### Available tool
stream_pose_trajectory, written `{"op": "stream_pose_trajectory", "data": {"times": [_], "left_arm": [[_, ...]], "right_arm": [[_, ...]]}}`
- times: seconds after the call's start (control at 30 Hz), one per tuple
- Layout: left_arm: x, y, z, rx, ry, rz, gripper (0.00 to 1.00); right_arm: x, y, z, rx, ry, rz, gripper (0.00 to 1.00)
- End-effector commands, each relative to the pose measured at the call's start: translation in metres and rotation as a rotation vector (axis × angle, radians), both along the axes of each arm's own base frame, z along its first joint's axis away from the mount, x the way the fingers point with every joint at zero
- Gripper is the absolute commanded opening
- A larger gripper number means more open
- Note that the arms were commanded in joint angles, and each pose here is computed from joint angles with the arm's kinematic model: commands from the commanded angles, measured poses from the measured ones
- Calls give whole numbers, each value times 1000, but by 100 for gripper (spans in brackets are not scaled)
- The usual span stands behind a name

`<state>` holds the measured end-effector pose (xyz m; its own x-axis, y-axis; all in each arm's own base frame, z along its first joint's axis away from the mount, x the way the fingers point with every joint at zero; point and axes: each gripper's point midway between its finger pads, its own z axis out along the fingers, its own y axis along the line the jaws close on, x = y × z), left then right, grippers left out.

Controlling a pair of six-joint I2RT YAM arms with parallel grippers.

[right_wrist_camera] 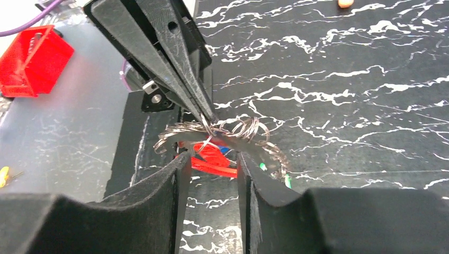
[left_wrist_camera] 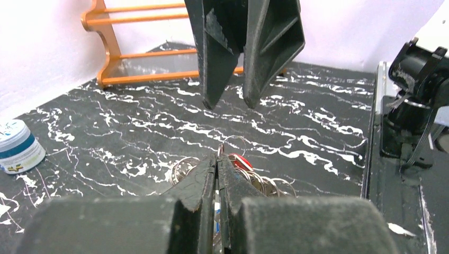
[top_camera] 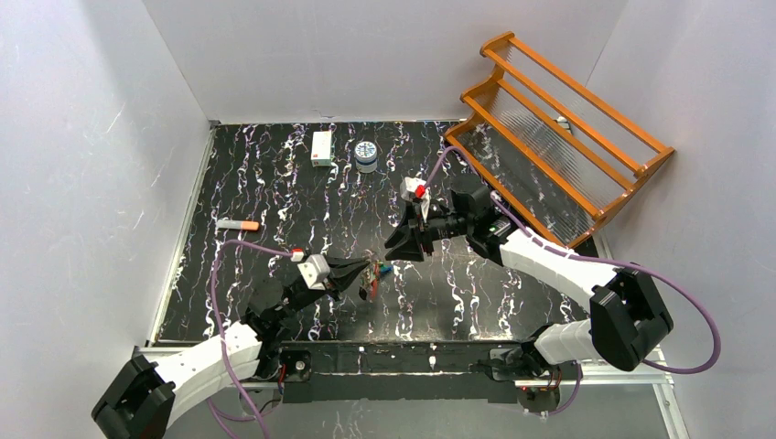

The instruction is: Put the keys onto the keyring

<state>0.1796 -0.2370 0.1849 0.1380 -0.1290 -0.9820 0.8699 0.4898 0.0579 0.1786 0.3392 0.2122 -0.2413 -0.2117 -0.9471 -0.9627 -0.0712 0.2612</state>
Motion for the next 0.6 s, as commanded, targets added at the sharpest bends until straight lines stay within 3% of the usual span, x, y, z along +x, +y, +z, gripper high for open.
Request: {"op": "stream_pose_trajectory", "data": {"times": [0.0,0.17,0.57], "left_arm": [[-5,4,46,-172,-109,-4,0],[-5,0,44,-170,-98,-22,0],[-4,-1,41,-161,-93,-20,0]], "right_arm": [[-10,4,21,71,2,76,44],[-12,7,26,84,36,107,43],[-5,11,15,54,113,58,53]]}}
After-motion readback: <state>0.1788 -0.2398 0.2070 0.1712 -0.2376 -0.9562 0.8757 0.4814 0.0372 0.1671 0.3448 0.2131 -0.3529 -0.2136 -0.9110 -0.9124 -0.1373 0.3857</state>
